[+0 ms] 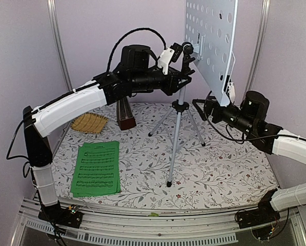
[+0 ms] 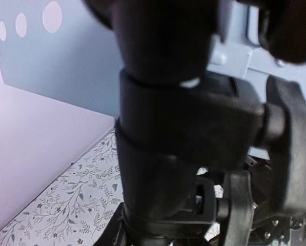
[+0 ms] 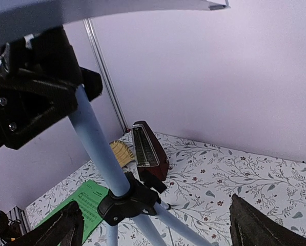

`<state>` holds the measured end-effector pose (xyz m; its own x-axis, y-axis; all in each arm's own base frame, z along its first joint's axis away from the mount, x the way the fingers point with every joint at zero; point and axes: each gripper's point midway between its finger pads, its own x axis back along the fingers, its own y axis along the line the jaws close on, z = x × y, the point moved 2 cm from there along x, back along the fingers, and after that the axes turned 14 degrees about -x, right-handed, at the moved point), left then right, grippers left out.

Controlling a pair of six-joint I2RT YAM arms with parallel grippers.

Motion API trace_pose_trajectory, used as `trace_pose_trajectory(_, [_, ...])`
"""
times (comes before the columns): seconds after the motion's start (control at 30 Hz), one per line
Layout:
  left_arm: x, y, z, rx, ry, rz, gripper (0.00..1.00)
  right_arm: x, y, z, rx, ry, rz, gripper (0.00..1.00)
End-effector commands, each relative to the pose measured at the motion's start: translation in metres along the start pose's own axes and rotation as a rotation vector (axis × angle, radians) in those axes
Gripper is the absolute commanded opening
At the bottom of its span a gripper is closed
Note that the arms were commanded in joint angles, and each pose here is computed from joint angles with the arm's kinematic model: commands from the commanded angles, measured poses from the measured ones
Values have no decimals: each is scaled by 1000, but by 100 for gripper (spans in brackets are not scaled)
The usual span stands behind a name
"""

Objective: Set up the instrument practice props

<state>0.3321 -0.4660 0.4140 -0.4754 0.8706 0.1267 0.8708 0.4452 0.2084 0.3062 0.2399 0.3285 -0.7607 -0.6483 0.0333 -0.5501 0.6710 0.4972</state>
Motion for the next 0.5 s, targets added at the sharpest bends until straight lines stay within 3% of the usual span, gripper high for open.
trace_pose_trajectory(0.0, [70, 3, -125, -86, -438, 102, 0, 9, 24, -18, 84, -54, -160, 99])
trace_pose_trajectory(0.47, [83, -1, -122, -165, -529, 374, 0, 8, 35, -12, 186, 4, -444, 96])
